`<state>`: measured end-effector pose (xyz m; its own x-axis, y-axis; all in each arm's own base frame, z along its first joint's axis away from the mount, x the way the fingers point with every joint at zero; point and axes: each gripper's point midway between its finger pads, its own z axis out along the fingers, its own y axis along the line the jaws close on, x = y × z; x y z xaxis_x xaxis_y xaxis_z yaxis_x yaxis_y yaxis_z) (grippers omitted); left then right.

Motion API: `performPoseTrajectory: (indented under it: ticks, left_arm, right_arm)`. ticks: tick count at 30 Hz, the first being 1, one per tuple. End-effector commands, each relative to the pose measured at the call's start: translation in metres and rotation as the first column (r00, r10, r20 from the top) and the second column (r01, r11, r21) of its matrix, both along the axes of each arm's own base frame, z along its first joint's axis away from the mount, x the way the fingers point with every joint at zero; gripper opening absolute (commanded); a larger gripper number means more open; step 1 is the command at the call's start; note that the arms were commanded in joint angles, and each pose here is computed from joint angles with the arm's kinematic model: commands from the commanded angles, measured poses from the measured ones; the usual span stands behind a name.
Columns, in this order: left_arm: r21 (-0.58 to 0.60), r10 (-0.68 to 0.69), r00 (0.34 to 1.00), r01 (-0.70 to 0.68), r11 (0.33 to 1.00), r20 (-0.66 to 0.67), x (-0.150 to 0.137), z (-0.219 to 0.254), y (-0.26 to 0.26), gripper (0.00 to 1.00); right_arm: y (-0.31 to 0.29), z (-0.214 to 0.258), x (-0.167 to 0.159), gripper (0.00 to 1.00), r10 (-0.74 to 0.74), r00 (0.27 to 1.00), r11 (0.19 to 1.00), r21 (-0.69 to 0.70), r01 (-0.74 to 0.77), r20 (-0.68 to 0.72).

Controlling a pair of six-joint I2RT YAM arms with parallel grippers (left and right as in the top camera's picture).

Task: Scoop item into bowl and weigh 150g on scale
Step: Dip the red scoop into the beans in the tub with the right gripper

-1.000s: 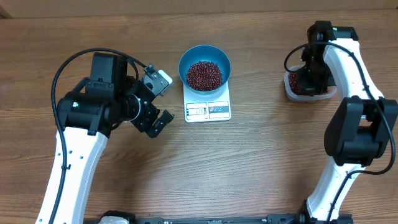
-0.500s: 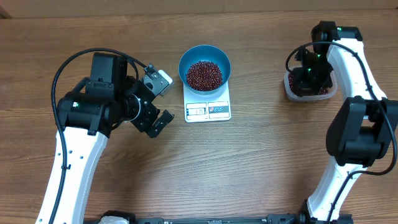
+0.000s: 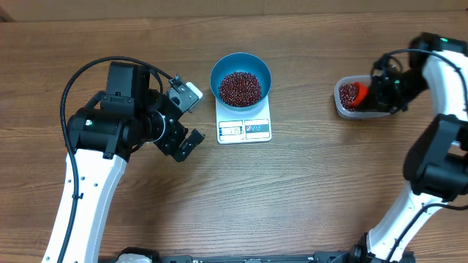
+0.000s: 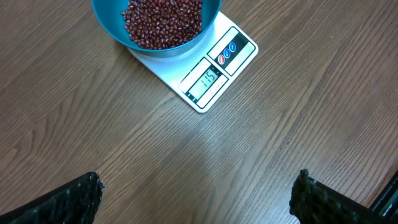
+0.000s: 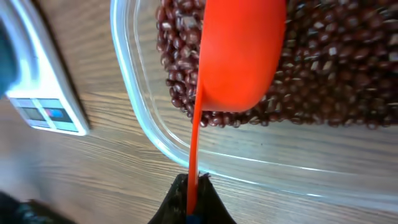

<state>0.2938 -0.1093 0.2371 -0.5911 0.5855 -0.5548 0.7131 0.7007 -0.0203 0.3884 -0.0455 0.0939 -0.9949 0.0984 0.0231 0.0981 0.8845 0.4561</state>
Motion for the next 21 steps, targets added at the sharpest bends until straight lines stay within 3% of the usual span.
performPoseTrajectory:
  ticks: [1,8,21]
  left_arm:
    - [-0.005,-0.026,1.0,0.026,1.0,0.016,0.002,0.004,-0.003,1.0]
    - [-0.005,-0.026,1.0,0.026,1.0,0.016,0.002,0.004,-0.003,1.0]
    - [-0.005,-0.026,1.0,0.026,1.0,0.016,0.002,0.004,-0.003,1.0]
  right_arm:
    - [-0.009,0.007,0.002,0.04,-0.048,0.998,0.992,0.121,0.042,0.045]
    - [-0.025,0.013,-0.005,0.03,-0.105,0.99,0.965,0.25,0.08,0.091]
    - [-0.04,0.029,-0.021,0.04,-0.165,0.98,0.922,0.37,0.114,0.108]
